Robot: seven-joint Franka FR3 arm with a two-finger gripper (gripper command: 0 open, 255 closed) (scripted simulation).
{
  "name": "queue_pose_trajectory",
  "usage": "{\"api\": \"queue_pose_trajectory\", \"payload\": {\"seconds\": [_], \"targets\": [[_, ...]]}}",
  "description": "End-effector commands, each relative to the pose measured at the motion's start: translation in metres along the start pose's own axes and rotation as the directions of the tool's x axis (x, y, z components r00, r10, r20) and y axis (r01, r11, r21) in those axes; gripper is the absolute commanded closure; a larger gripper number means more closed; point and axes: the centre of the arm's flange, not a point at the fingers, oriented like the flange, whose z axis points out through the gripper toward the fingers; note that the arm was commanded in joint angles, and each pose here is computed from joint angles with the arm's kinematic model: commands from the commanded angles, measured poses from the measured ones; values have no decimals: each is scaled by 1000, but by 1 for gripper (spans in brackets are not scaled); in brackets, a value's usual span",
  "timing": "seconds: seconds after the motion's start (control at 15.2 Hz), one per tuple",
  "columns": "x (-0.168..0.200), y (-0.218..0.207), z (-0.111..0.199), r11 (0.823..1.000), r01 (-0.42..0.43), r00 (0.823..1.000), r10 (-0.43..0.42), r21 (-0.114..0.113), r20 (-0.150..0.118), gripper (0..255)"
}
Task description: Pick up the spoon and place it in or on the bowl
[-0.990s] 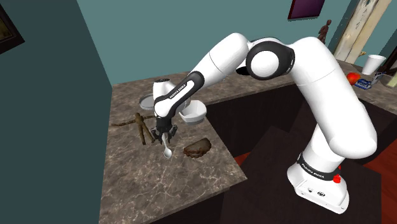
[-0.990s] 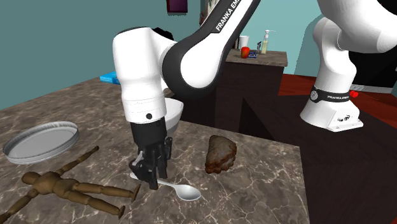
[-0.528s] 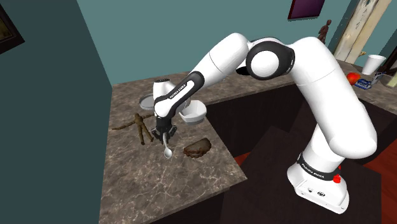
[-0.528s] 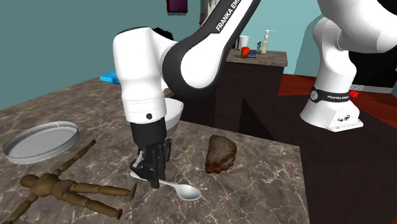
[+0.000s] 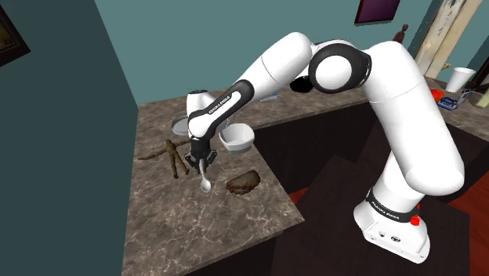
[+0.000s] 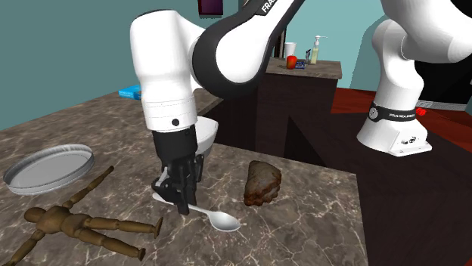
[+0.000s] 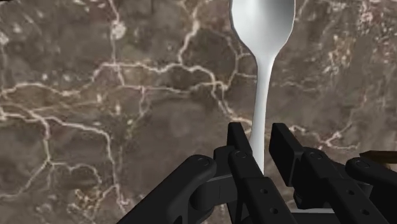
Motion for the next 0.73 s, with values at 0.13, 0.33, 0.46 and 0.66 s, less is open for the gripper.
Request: {"api": "queue_pose_trajectory", "payload": {"seconds": [0.13,0.33,0.46,0.66], "targets": [[-2,-3,-21,1000,0,1000,0,0,0,255],[-4,-6,-36,1000,0,1000,0,0,0,255],[-6,-7,-47,1000,0,1000,0,0,0,255],[-8,-9,-62,1000,0,1000,0,0,0,255]]}}
